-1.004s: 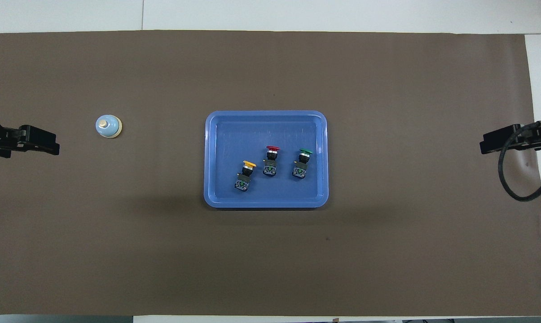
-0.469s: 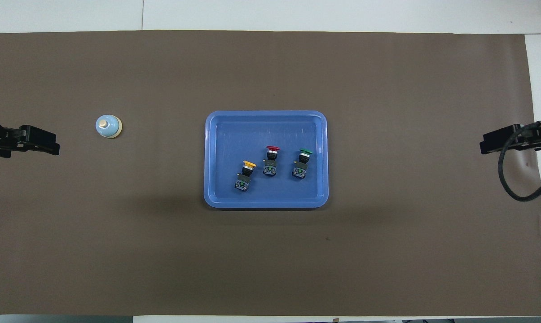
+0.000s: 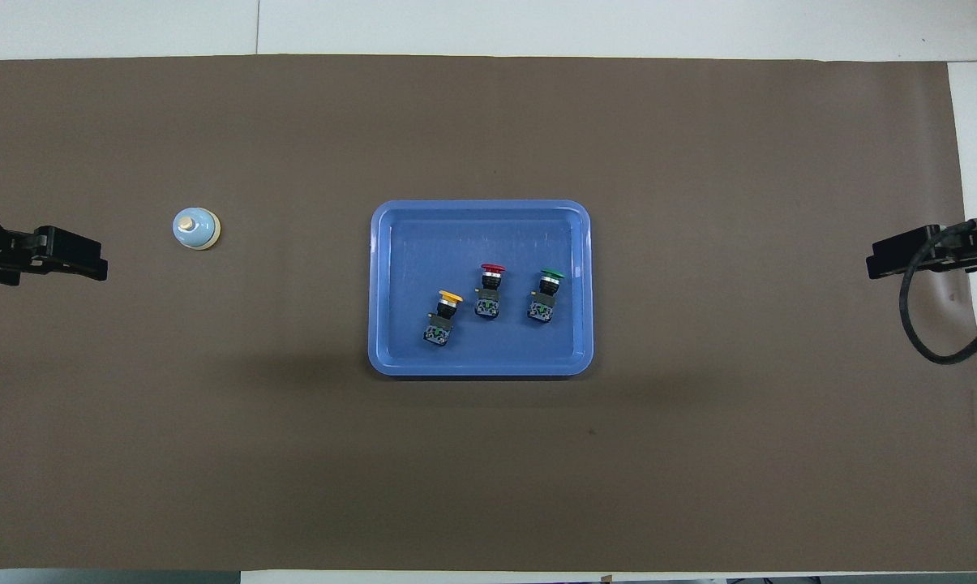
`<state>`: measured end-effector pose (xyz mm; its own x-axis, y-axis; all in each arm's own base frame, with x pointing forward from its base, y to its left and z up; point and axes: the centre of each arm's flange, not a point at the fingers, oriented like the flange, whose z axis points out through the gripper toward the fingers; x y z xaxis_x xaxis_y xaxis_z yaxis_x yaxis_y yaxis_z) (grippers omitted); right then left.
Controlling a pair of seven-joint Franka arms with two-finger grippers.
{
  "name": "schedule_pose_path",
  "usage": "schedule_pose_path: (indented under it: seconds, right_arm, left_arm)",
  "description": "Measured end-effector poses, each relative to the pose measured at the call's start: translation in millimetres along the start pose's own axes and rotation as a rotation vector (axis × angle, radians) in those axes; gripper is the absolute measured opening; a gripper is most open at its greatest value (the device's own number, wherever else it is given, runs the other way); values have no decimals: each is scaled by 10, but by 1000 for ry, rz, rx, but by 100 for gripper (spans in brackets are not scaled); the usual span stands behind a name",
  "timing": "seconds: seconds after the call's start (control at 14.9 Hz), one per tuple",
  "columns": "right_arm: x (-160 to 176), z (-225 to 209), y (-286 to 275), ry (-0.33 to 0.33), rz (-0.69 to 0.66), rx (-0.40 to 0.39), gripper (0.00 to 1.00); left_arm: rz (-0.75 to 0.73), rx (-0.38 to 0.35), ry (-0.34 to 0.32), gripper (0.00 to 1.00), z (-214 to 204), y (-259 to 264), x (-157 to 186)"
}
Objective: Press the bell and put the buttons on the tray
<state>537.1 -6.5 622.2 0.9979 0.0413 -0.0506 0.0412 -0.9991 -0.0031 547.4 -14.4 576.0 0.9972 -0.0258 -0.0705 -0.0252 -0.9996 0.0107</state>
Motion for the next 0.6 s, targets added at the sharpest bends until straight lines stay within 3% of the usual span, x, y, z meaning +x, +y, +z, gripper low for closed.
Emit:
schedule_pose_path:
  seconds: [0.13, 0.33, 0.6]
  right_arm:
    - [0, 0, 0, 0, 0, 0, 100]
    - [0, 0, 0, 0, 0, 0, 100]
    - [0, 0, 0, 0, 0, 0, 100]
  left_arm:
    - [3, 0, 25, 95, -2, 14, 28]
    - [4, 0, 101, 58, 293, 26, 133]
    - [3, 2, 151, 8, 1145, 21, 508]
